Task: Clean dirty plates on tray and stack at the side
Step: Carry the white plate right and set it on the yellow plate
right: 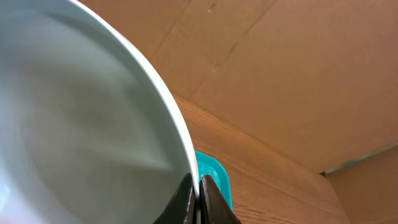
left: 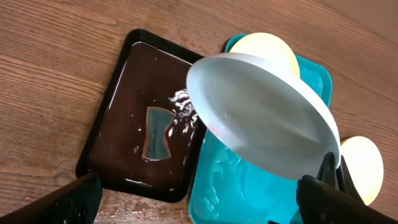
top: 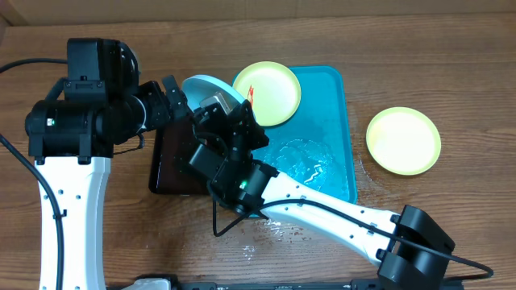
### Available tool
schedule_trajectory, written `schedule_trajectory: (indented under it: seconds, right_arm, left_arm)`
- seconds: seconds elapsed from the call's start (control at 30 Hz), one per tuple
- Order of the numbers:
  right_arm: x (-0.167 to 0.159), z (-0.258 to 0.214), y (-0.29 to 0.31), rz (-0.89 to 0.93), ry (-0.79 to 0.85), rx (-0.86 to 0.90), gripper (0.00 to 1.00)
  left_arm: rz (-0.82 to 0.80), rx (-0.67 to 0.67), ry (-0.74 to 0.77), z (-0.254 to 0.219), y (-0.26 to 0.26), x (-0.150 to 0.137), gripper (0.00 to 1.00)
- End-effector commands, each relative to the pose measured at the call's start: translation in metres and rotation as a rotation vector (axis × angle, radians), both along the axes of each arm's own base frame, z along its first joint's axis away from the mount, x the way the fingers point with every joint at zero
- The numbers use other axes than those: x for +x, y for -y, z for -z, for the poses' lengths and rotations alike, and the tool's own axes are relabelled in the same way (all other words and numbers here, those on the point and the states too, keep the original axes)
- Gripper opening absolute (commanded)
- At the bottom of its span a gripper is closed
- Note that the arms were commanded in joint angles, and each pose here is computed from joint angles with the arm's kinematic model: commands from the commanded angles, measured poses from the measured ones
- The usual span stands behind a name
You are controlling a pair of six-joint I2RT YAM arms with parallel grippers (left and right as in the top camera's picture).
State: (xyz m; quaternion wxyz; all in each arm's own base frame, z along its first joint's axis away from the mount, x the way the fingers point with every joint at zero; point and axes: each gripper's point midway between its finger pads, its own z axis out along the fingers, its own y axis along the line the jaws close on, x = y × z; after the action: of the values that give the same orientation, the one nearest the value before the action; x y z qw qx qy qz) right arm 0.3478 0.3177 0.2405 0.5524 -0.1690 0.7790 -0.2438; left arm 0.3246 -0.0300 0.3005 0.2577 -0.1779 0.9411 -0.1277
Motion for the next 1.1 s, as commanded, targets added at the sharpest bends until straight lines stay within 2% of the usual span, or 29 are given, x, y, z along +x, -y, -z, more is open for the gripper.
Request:
schedule_trajectory:
  seconds: [0.0,0.13,0.2,0.4,0.53,0.63,0.73,0.8,0.93,1.07]
  right_arm:
    - [-0.002,-0.022,0.004,0.022,0.047,0.032,0.04]
    - [0.006,-0.012,0.006,0.024,0.01,0.12,0.04]
    - [0.016,0.007,0.011,0.015,-0.079,0.203,0.04]
    - [0.042,0.066,0.043,0.051,-0.479,0.543,0.04]
    - [0.055,0.056,0.073,-0.005,-0.704,0.821,0.04]
    - [0.067,0.034,0.123,0.007,-0.754,1.011,0.04]
    - [0.077,0.032,0.2,0.15,-0.739,1.123,0.04]
    - [0.072,0.045,0.262,0.328,-0.739,1.166,0.04]
    - [0.041,0.08,0.35,0.643,-0.778,1.211,0.04]
    - [0.001,0.117,0.404,0.869,-0.809,1.236,0.04]
  left_arm:
    - [0.018,0.001,0.009,-0.003,0.002,0.002,1.0]
    - [0.018,0.001,0.009,-0.003,0.002,0.002,1.0]
    - [0.018,0.001,0.009,-0.003,0.002,0.002,1.0]
    - [0.018,0.001,0.009,-0.003,0.002,0.002,1.0]
    - [0.018,0.001,0.009,-0.003,0.002,0.002,1.0]
    - [0.018,0.001,0.009,-0.003,0.002,0.002,1.0]
    - [0.018,0.001,0.009,-0.003,0.002,0.002,1.0]
    - [0.018,0.001,0.009,-0.003,0.002,0.002,1.0]
    - [0.018,0.001,0.009,-0.003,0.002,0.002,1.0]
    - [0.018,0.001,0.009,-0.003,0.002,0.002,1.0]
